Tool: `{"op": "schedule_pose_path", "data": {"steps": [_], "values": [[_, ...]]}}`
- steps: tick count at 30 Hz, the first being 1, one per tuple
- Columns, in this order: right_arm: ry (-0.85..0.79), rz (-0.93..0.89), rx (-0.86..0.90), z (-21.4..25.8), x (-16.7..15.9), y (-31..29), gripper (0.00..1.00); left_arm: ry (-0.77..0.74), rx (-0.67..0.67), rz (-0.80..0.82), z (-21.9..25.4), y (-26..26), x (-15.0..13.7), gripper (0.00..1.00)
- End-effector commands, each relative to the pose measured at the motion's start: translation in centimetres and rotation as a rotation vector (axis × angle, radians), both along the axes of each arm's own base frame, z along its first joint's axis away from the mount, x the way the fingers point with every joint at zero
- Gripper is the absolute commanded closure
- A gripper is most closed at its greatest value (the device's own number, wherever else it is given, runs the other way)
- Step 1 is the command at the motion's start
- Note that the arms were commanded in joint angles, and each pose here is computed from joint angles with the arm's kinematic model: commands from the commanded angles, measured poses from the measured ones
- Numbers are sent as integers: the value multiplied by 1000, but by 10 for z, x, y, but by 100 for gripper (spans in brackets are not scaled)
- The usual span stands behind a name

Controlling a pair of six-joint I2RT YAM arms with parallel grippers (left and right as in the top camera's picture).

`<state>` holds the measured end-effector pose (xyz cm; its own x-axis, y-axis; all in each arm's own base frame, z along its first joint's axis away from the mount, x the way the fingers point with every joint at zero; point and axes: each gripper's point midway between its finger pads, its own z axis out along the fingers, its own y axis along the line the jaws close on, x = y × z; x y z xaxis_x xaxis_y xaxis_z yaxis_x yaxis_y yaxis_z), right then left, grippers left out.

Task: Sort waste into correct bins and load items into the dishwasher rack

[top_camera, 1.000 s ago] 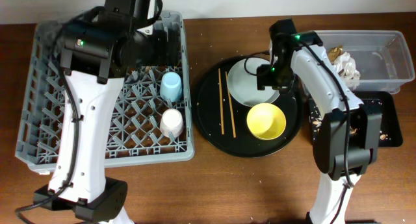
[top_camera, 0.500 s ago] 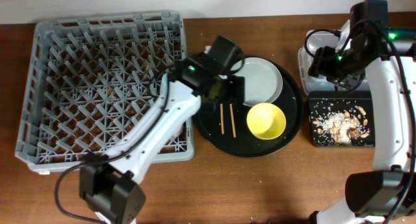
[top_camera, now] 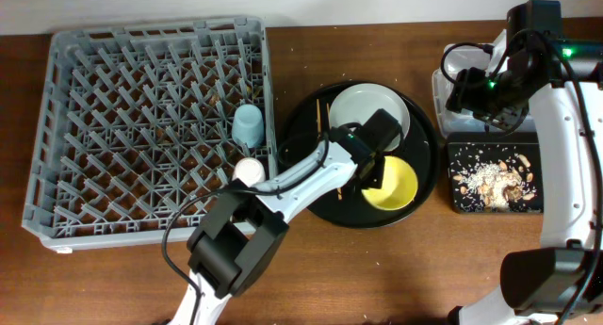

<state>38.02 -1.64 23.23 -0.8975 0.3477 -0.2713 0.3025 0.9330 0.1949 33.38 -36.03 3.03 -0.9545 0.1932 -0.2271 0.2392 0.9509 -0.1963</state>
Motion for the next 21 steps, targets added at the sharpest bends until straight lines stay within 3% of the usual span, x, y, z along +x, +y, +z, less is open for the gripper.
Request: {"op": "schedule_pose_path", "data": {"steps": [1,3,5,6,8,9,11,15,18,21], "values": [[4,-2,-4,-2,1,-1,20,11,24,55,3,26,18,99],[4,-2,-4,-2,1,-1,2,-52,26,-16,49,37,34,99],[4,-2,-4,-2,1,-1,2,-328,169,87,155,95,71,99],[4,-2,-4,-2,1,-1,1,-437,241,156,187,120,81,99],[4,-2,-4,-2,1,-1,1,-870,631,520,298,224,101,99],[4,-2,-4,-2,1,-1,2,-927,708,589,308,237,104,99],[4,-2,-4,-2,1,-1,2,-957,854,712,295,270,130,99],[4,-2,-4,-2,1,-1,1,-887,1135,745,230,317,185,99],[4,-2,-4,-2,1,-1,1,-866,1138,781,184,333,210,99],[4,-2,-4,-2,1,-1,2,-820,1038,715,145,329,230,99]]}}
